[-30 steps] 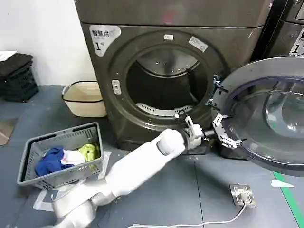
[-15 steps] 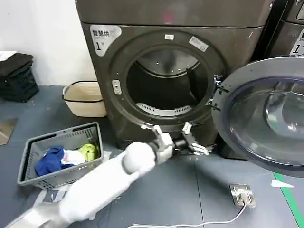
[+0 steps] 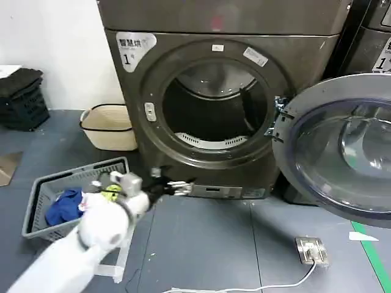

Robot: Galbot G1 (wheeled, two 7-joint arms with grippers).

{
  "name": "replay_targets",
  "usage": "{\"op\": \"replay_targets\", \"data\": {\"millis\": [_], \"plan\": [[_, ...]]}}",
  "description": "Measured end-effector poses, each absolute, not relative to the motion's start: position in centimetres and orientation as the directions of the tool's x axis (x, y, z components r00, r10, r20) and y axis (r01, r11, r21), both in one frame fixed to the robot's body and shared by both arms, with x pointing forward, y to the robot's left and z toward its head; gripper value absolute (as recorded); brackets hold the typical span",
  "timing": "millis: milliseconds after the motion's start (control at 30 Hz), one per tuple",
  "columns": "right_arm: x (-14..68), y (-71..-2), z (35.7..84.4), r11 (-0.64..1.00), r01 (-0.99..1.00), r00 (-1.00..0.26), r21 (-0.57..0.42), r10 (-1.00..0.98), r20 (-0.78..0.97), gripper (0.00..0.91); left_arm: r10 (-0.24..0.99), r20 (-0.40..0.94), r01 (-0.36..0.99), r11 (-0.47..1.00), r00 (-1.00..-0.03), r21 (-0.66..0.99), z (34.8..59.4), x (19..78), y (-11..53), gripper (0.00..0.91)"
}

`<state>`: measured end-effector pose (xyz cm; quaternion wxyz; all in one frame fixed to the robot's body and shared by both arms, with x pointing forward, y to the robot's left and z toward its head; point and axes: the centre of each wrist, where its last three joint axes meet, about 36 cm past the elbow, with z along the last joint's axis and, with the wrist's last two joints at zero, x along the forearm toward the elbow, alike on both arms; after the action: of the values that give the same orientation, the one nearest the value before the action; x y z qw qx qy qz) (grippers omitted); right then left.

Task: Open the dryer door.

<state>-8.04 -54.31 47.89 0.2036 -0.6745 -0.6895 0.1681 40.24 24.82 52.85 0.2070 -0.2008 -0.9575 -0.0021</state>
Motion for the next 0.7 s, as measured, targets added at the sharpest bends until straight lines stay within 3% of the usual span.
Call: {"op": "replay_targets", "data": {"millis": [300,700], "plan": [[-5.3,-56.3,47.7,0.093,0.863,-0.073,-0.496,0.995,0.061,0.907,0.122,0.530,0.031,0.983,-0.839,-0.178,52.9,39.9,32.6,0.907],[-2.9,-57.6,47.8,0.156,0.865,-0.144,-0.477,0.988,0.062,0.907,-0.111,0.671,-0.380,0.885,-0.734,-0.270,52.7,39.5,41.4,0.907]]}}
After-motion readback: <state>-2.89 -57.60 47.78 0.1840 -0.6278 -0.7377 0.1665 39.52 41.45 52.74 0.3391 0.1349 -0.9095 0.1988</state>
